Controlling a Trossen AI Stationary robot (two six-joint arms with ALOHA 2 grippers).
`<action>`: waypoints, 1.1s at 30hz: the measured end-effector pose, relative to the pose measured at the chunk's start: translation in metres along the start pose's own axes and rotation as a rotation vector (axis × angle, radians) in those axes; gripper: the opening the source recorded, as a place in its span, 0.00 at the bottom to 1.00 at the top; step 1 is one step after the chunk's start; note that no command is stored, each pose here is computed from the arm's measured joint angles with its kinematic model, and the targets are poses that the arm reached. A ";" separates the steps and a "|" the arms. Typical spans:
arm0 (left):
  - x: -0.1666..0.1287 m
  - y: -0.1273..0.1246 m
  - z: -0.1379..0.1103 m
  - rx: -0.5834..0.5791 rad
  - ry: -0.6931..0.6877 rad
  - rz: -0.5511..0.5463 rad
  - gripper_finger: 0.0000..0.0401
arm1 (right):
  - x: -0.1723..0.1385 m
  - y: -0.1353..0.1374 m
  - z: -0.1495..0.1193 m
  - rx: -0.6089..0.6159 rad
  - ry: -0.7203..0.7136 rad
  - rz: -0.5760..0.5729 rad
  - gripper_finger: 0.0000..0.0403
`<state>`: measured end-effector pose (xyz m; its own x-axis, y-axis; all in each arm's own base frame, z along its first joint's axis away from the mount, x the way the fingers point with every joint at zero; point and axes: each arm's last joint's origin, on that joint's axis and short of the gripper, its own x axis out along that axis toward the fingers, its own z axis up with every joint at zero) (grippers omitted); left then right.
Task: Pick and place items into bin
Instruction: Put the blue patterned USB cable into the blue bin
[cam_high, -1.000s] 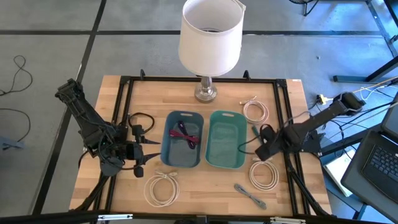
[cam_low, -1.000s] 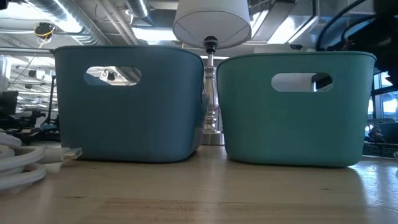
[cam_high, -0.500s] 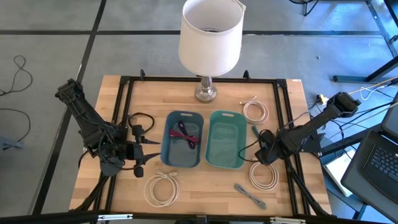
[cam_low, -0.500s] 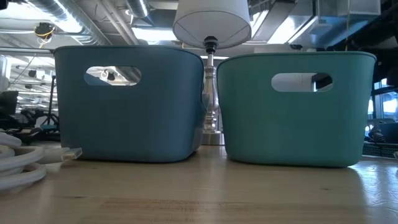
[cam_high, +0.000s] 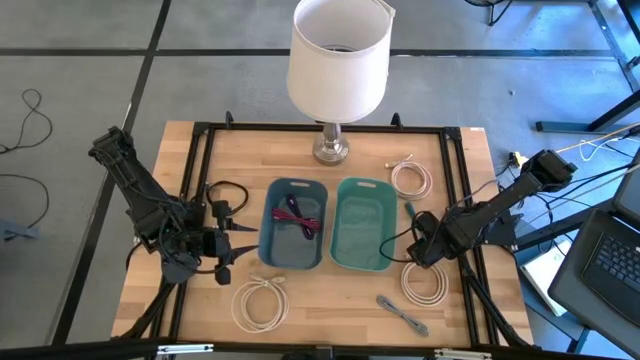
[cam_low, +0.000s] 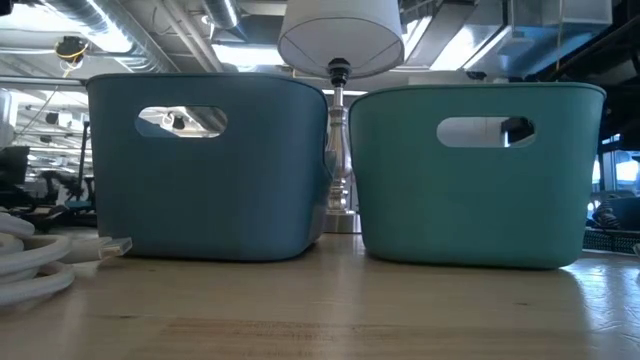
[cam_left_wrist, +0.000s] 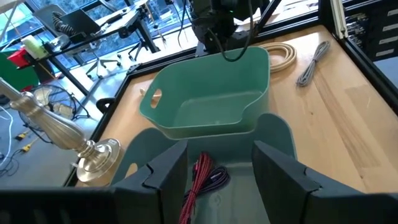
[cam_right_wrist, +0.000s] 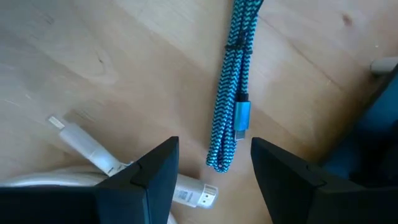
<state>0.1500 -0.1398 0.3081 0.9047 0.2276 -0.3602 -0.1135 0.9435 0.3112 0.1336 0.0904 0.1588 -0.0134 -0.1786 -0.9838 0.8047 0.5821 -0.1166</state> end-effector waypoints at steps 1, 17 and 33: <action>0.000 0.000 0.000 0.000 0.000 0.000 0.43 | 0.000 0.001 0.000 0.001 0.000 0.008 0.51; 0.000 0.000 0.000 0.003 0.007 -0.016 0.43 | 0.035 -0.011 -0.011 0.058 0.027 0.062 0.44; 0.000 0.000 0.000 -0.005 0.002 0.002 0.43 | 0.018 -0.013 -0.005 0.062 -0.083 0.045 0.02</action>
<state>0.1500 -0.1395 0.3080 0.9038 0.2296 -0.3612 -0.1170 0.9443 0.3074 0.1198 0.0839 0.1417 0.0711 -0.2198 -0.9730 0.8387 0.5412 -0.0610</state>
